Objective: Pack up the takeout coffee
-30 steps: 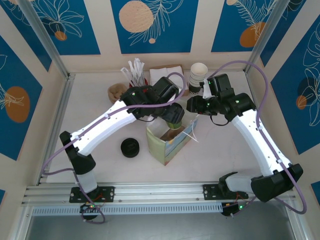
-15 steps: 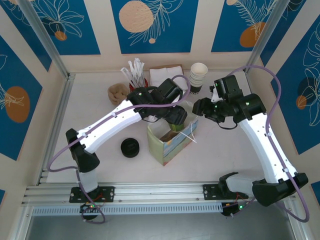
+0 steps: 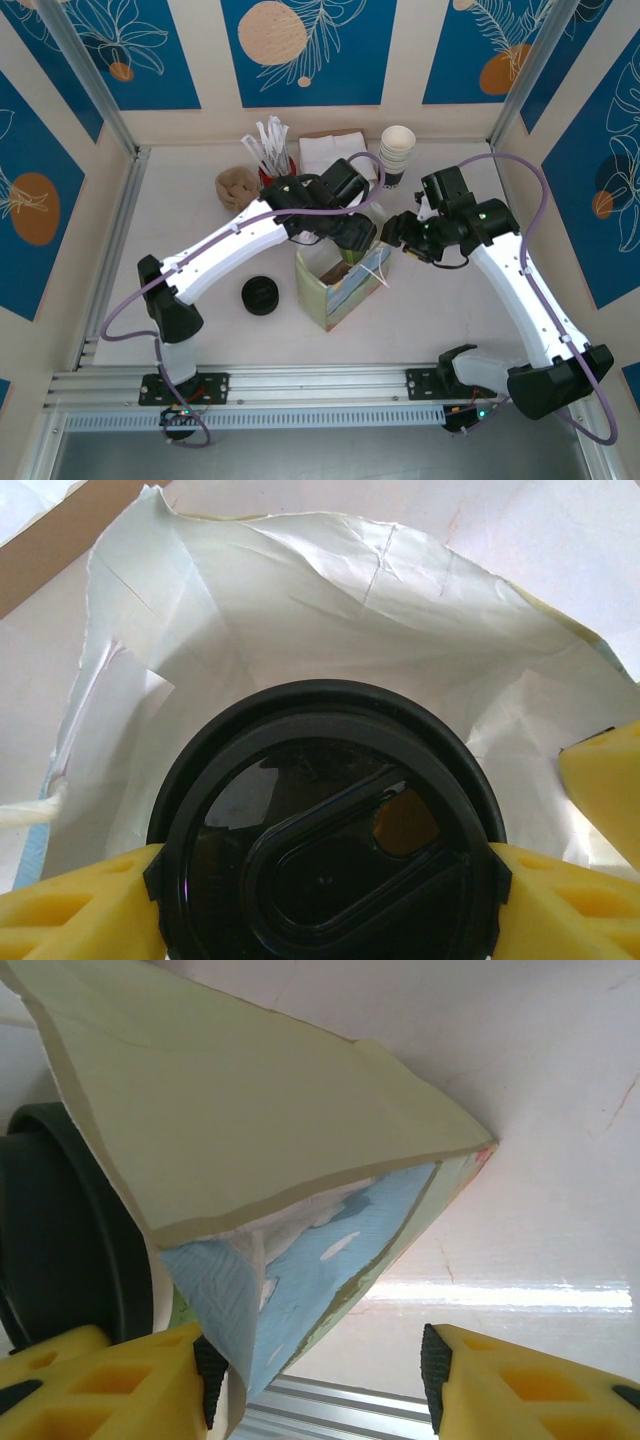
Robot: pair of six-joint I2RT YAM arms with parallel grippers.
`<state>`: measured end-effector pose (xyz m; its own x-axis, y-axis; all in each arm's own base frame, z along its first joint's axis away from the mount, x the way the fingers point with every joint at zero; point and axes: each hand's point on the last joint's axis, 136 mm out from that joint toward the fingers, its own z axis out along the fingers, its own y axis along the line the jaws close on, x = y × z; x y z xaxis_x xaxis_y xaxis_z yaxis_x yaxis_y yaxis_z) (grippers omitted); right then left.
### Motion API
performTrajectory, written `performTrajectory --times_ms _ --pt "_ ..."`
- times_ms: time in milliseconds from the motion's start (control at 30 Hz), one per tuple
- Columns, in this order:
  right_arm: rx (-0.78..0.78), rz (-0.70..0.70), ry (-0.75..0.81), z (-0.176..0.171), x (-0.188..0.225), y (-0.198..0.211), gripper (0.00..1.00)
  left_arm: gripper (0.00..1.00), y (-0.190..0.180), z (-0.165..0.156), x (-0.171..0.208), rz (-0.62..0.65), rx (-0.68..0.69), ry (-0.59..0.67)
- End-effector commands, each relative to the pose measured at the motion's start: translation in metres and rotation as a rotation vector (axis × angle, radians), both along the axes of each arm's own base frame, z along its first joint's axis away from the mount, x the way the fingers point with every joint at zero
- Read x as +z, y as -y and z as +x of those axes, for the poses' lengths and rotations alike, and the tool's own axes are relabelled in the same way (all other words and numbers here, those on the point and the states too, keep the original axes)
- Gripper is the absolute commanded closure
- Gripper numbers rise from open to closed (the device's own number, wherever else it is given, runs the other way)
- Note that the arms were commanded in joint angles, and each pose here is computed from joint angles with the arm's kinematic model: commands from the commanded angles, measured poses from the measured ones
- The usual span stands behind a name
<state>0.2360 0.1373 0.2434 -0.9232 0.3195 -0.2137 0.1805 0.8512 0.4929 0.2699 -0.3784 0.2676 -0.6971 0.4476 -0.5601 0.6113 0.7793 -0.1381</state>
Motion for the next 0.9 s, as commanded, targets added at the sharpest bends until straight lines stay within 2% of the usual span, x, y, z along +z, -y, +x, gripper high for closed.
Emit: performTrajectory --times_ms 0,467,667,867 --pt "0.011 0.022 -0.036 -0.002 -0.008 -0.007 0.46 0.26 0.000 0.005 -0.007 0.007 -0.003 -0.009" --pt "0.059 0.016 -0.015 0.000 0.005 -0.009 0.58 0.27 0.002 0.009 -0.019 0.026 -0.003 -0.021" --pt "0.097 -0.024 -0.071 -0.007 0.004 -0.006 0.61 0.27 0.002 0.012 -0.028 0.054 0.000 -0.019" --pt "0.115 -0.057 -0.096 -0.012 0.003 -0.002 0.70 0.27 0.001 0.014 -0.033 0.067 0.002 -0.019"
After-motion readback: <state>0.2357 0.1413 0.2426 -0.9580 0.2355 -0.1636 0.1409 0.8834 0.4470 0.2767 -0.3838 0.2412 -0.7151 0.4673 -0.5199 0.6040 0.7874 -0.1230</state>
